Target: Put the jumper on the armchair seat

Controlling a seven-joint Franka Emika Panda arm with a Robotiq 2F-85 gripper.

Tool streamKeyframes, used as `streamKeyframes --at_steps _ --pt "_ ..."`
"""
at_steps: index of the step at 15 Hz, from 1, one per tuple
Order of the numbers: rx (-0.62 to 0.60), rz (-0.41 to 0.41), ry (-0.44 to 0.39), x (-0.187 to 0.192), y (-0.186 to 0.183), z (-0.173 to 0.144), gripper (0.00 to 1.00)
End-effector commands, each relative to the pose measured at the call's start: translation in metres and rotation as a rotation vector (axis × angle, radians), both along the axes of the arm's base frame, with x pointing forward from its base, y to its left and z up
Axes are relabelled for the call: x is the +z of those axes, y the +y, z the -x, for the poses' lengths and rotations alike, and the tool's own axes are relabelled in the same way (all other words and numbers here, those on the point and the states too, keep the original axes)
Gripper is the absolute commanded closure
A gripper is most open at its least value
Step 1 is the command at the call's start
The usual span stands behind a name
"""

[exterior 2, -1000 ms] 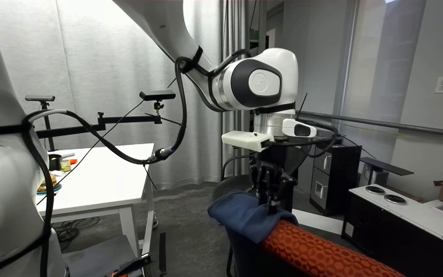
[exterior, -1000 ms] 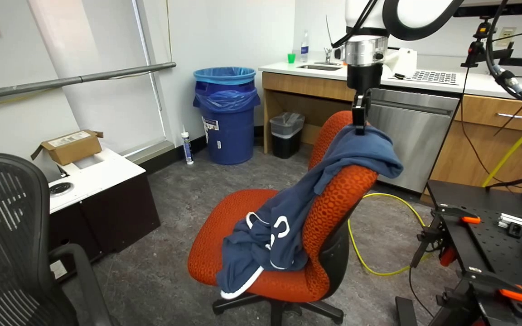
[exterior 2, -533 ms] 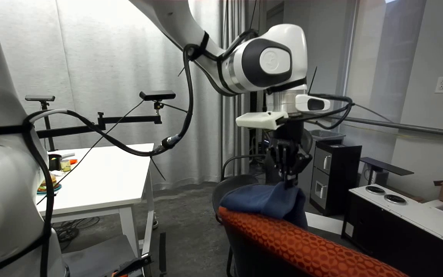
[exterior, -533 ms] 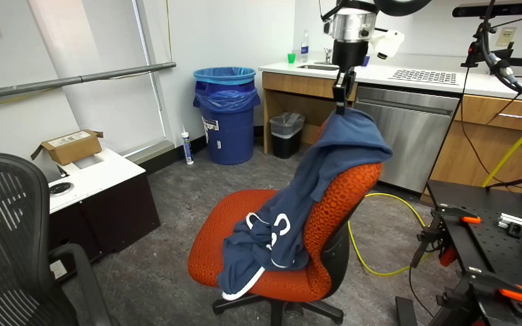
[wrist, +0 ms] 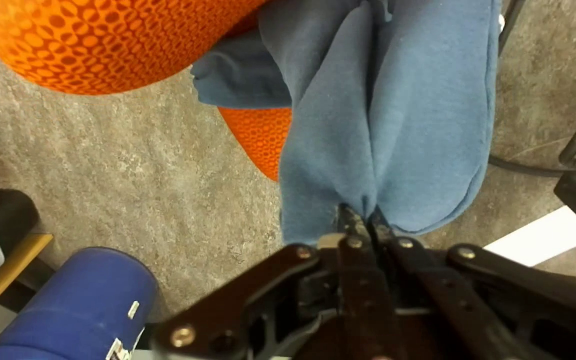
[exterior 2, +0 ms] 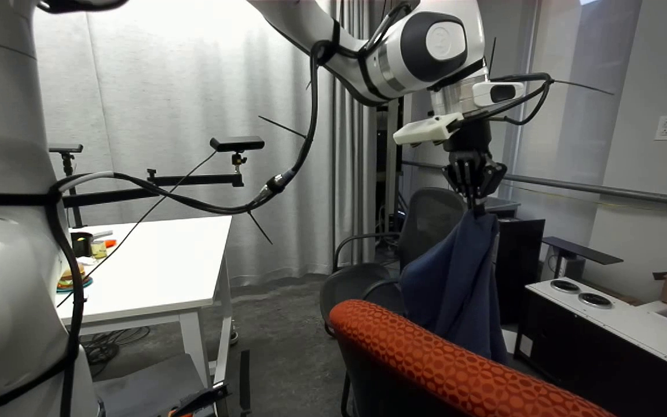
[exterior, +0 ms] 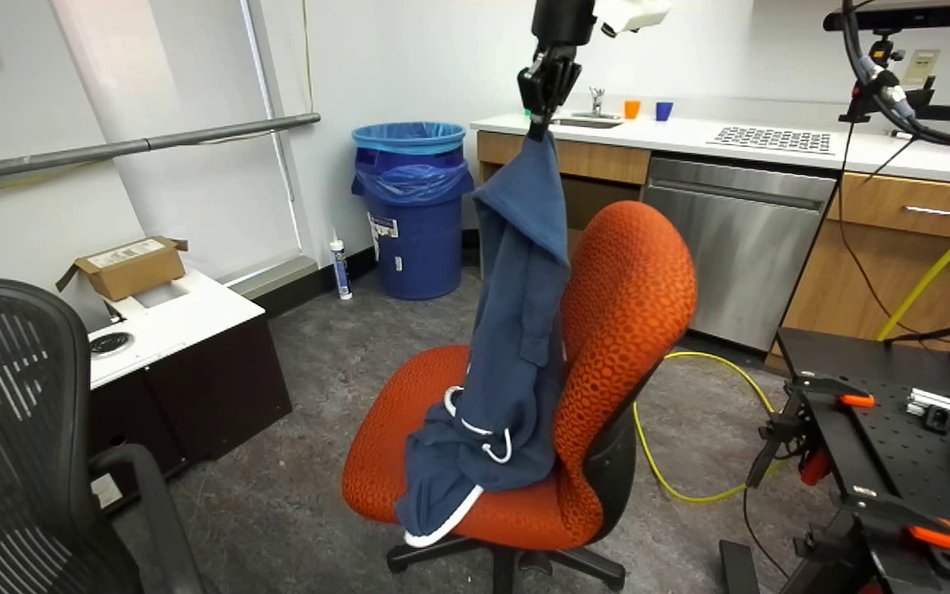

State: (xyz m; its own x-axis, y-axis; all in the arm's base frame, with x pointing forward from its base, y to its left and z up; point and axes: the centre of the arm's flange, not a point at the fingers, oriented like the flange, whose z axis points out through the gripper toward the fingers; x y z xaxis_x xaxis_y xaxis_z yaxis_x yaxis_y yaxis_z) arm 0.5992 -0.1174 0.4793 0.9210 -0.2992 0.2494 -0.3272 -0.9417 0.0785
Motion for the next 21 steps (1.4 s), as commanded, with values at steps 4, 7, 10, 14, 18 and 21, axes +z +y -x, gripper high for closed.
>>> streamKeyframes --at_steps 4,7,10,14,18,21 --pt "-0.063 0.009 0.010 -0.026 -0.002 -0.077 0.99" --pt "-0.057 0.013 0.029 -0.041 -0.005 -0.076 0.99" --pt "-0.044 0.008 0.045 -0.047 -0.004 -0.064 0.99" --pt "-0.021 0.004 0.065 -0.051 0.001 -0.048 0.69" --pt "0.020 0.011 0.086 -0.055 0.006 -0.024 0.39" --pt "0.047 0.009 0.104 -0.056 0.008 -0.002 0.17"
